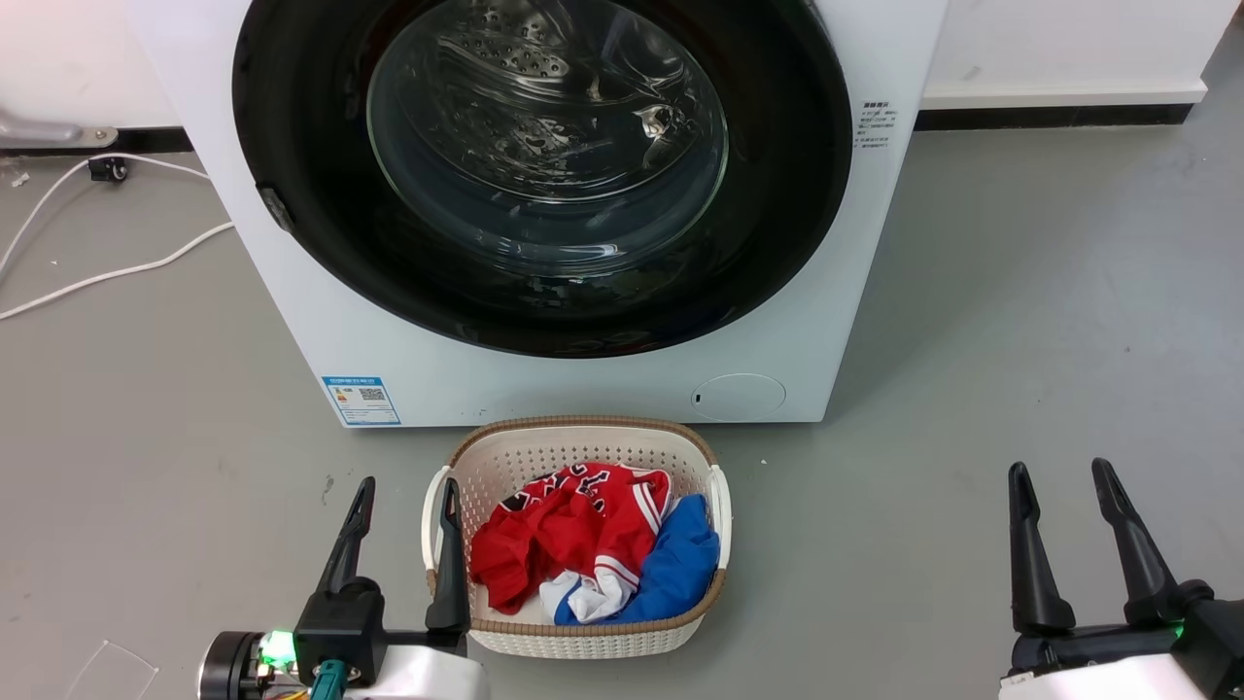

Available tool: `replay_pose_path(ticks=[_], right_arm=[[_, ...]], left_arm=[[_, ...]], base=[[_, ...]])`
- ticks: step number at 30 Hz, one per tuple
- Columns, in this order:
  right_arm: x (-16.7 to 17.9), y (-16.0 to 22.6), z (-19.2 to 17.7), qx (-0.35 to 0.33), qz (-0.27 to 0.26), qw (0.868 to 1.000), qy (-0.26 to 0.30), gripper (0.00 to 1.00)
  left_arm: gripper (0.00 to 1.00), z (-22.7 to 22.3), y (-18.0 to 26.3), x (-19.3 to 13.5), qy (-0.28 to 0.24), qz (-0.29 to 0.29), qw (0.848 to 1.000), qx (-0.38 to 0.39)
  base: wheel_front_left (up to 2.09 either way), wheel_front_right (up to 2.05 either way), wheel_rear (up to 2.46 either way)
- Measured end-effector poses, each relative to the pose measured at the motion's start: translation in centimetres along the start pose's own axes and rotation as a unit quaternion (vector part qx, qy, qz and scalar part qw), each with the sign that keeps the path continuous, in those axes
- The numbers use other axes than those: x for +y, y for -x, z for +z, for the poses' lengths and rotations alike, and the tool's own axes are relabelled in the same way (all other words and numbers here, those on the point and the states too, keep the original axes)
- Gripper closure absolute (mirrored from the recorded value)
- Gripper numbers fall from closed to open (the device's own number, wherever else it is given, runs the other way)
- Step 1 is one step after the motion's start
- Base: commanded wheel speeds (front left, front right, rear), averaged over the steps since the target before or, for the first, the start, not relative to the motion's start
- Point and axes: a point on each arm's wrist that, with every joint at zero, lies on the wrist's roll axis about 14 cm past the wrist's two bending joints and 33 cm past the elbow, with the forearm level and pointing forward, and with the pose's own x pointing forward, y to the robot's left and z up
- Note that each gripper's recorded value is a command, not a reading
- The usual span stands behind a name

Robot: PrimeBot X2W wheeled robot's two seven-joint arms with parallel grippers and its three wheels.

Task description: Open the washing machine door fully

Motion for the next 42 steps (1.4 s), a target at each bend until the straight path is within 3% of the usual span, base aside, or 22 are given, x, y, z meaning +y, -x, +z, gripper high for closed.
replay_pose_path(ticks=[5,6,7,12,15,17,20,24,29,36,39,42], right_arm=[[0.0,0.0,-0.1,0.002,0.000,1.000,0.000,0.00],[0.0,0.0,-0.1,0.002,0.000,1.000,-0.001,0.12],[0.0,0.1,-0.2,0.002,0.000,1.000,-0.001,1.00],[-0.4,0.2,-0.2,0.000,-0.012,0.999,-0.035,1.00],[-1.0,0.3,-0.1,-0.008,-0.034,0.993,-0.116,1.00],[-1.6,0.4,-0.3,-0.015,-0.058,0.977,-0.203,1.00],[-2.4,0.7,-0.7,-0.028,-0.092,0.937,-0.336,1.00],[-1.8,0.9,-1.9,-0.029,-0.120,0.858,-0.499,1.00],[-1.7,0.9,-2.0,-0.041,-0.138,0.774,-0.617,1.00],[0.6,0.4,-1.5,-0.013,-0.099,0.699,-0.708,1.00],[1.0,0.5,-1.6,0.007,-0.080,0.679,-0.730,1.00],[0.6,0.7,-1.7,0.015,-0.076,0.678,-0.731,1.00]], left_arm=[[0.00,-0.1,0.0,0.0,-0.001,0.000,1.000,0.001],[0.00,-0.1,0.0,0.0,-0.001,0.000,1.000,0.002],[0.00,-0.1,0.1,0.0,-0.001,0.000,1.000,0.002],[0.00,-0.2,0.1,0.0,-0.001,0.000,1.000,0.003],[0.00,-0.1,0.1,0.0,0.000,-0.001,1.000,0.003],[0.00,-0.1,0.1,0.0,0.000,-0.002,1.000,0.002],[0.00,-0.1,0.1,-0.1,0.000,-0.003,1.000,0.001],[0.00,0.0,0.2,-0.1,0.000,-0.003,1.000,0.000],[0.00,0.0,0.2,-0.2,0.000,-0.004,1.000,0.000],[0.00,-0.2,0.3,-0.2,0.000,-0.004,1.000,0.003],[0.00,-0.2,0.3,-0.1,0.000,-0.002,1.000,0.004],[0.00,-0.2,0.3,0.1,-0.001,0.001,1.000,0.004]], base=[[0.00,0.00,0.00],[0.00,0.00,0.00],[0.00,0.00,0.00],[0.00,0.00,0.00],[0.00,0.00,0.00],[0.00,0.00,0.00],[0.00,0.00,0.00],[0.00,0.00,0.00],[0.00,0.00,0.00],[0.00,0.00,0.00],[0.00,0.00,0.00],[0.00,0.00,0.00]])
